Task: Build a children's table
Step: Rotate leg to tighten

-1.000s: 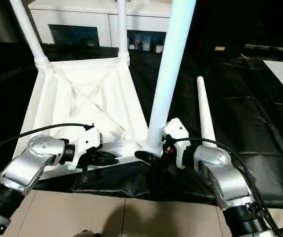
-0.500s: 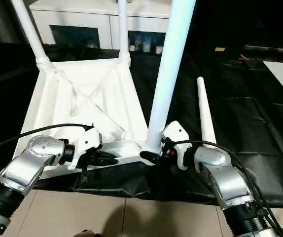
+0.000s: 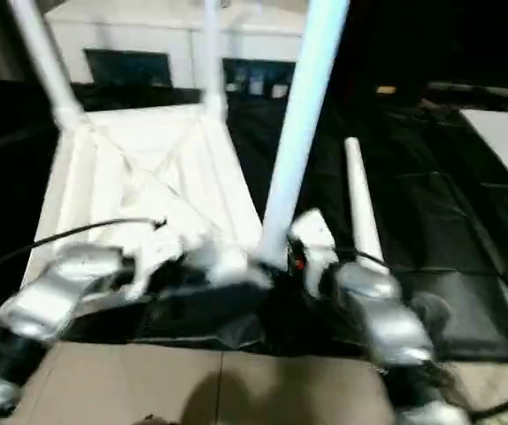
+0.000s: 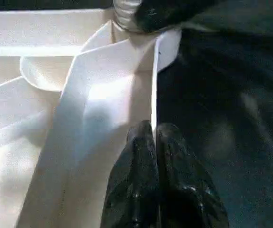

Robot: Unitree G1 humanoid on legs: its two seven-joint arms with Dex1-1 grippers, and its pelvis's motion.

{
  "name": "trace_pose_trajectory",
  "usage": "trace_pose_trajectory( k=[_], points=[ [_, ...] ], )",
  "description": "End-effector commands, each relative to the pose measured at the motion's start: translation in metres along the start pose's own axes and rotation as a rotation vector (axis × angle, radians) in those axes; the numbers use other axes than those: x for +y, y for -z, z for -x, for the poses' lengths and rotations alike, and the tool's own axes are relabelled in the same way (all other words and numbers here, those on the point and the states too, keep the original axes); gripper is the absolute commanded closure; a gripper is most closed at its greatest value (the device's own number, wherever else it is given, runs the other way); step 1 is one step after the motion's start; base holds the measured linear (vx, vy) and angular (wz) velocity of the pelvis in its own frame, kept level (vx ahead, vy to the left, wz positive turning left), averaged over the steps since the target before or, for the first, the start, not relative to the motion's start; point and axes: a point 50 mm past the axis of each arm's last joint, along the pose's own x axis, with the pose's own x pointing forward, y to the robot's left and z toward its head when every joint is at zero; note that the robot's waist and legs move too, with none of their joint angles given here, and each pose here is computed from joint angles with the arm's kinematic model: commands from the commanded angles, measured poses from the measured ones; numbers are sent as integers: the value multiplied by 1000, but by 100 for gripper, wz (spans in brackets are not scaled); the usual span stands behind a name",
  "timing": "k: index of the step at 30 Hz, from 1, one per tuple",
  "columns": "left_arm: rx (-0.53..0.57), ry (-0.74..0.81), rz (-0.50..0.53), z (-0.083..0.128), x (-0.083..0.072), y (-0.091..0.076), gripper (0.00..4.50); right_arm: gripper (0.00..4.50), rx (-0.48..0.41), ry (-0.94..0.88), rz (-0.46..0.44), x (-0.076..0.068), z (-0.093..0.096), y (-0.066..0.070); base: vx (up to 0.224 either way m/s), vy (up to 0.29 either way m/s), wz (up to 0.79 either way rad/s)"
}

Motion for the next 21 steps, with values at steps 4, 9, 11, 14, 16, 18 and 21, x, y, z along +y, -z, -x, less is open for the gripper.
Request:
trace_pose_trajectory(
  k=[4, 9, 11, 14, 16, 18, 21],
  points=[
    [-69, -189, 140, -40, -15, -21, 450, 177, 109, 297, -194, 6, -24, 31, 0, 0, 0],
    [-82, -273, 197, -61, -26, -33, 450, 177, 98, 350, -200, 20, -44, 25, 0, 0, 0],
    [-74, -286, 184, -61, -25, -32, 450, 177, 84, 327, -195, 24, -48, 21, 0, 0, 0],
    [-63, -289, 167, -56, -20, -31, 450, 121, 34, 250, -190, 30, -52, 12, 0, 0, 0],
    [-54, -290, 161, -53, -18, -29, 450, 107, 4, 229, -178, 31, -52, 9, 0, 0, 0],
    [-43, -285, 142, -49, -14, -27, 450, 98, -38, 220, -147, 27, -50, 4, 0, 0, 0],
    [-25, -258, 122, -44, -12, -24, 450, 65, -77, 214, -90, 21, -44, -3, 0, 0, 0]
  ],
)
